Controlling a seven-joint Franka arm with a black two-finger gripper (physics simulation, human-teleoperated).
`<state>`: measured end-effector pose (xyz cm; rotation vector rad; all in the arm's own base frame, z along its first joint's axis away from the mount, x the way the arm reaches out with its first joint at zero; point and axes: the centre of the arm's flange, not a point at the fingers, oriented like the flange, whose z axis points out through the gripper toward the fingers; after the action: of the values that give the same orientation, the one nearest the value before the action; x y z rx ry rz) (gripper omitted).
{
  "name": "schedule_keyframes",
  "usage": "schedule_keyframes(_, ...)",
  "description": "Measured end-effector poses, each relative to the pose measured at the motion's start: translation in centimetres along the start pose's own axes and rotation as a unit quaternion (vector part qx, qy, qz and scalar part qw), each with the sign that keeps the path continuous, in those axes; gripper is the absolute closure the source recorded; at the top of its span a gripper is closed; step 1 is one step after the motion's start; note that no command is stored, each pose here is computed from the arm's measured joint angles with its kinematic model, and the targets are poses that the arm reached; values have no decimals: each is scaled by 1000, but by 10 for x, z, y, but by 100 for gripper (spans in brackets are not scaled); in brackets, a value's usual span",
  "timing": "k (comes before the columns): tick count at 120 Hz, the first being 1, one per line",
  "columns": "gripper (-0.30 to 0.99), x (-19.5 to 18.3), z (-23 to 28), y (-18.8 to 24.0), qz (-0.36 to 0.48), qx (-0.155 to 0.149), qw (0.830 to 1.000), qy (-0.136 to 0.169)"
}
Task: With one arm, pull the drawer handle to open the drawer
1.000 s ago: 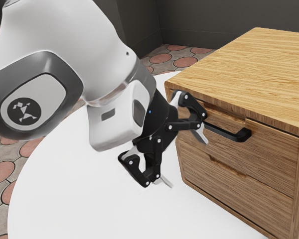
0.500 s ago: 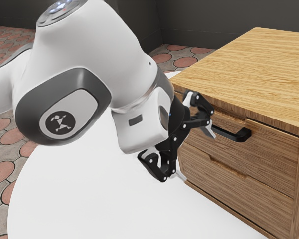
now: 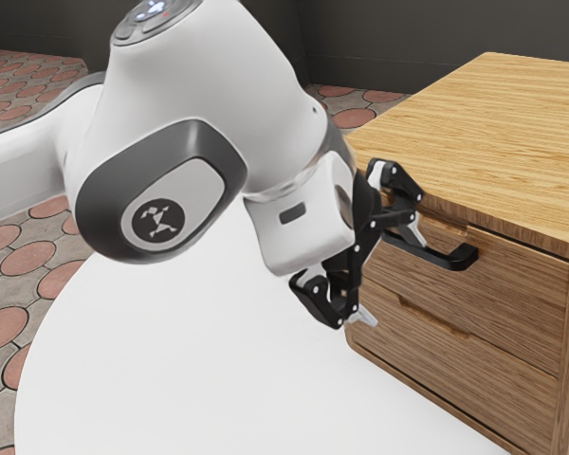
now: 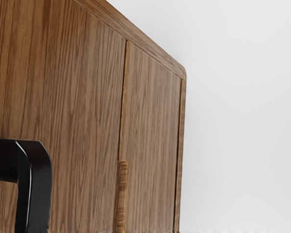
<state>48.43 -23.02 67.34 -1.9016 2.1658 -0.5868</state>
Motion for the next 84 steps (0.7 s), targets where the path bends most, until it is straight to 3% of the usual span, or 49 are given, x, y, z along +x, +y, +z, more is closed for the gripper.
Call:
schedule_keyframes(45, -3, -14, 14, -6, -22, -5, 1000, -15)
schedule_keyframes(62, -17, -14, 20, -6, -25, -7, 1000, -16)
schedule_keyframes(67, -9, -15, 21, -6, -27, -8, 999, -16)
schedule_keyframes(84, 0, -16, 26, -6, -32, -11, 999, -18)
